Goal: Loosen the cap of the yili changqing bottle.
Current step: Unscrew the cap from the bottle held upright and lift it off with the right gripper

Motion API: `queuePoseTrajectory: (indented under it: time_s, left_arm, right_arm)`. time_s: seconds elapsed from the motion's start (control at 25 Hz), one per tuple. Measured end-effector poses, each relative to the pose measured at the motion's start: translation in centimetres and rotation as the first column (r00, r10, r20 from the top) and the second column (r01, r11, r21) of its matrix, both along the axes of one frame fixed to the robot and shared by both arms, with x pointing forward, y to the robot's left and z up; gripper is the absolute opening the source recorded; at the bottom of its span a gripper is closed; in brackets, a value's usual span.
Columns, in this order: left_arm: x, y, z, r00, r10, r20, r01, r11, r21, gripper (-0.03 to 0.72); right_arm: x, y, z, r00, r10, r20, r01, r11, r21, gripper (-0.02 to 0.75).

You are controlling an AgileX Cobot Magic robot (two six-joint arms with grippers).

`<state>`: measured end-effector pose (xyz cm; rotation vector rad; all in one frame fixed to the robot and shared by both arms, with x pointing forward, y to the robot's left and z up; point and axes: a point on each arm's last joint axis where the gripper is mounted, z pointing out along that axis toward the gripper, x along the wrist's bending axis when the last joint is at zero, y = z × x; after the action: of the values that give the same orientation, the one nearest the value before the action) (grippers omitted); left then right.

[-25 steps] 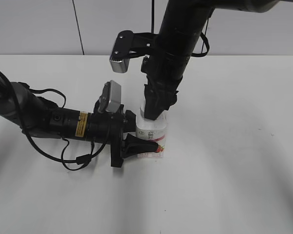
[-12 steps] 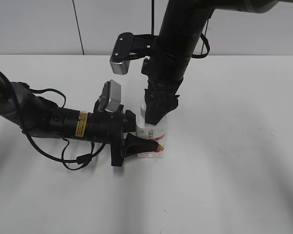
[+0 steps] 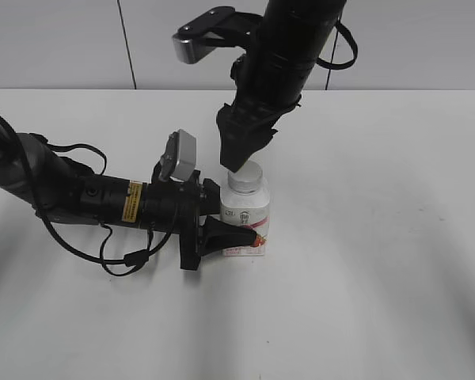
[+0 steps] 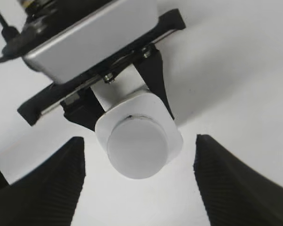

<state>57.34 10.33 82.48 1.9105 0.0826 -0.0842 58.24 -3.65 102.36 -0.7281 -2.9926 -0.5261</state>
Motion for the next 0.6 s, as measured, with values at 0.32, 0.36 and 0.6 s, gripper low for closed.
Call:
queuePoseTrajectory:
  time_s: [0.32, 0.36, 0.6]
  left_arm:
    - [-0.02, 0.00, 0.00, 1.000, -0.001, -0.005, 0.001, 1.000, 0.000, 0.382]
    - [-0.02, 0.00, 0.00, 1.000, 0.000, -0.007, 0.000, 1.000, 0.000, 0.382]
    - [-0.02, 0.00, 0.00, 1.000, 0.001, -0.012, -0.001, 1.000, 0.000, 0.382]
  right_arm:
    - [0.01, -0.10, -0.03, 0.873, -0.460, -0.161, 0.463, 0.886, -0.018, 0.563]
    - [0.02, -0.12, -0.04, 0.851, -0.497, -0.172, 0.500, 0.866, -0.024, 0.563]
    - [0.08, -0.11, -0.29, 0.740, -0.634, -0.223, 0.640, 0.767, -0.055, 0.563]
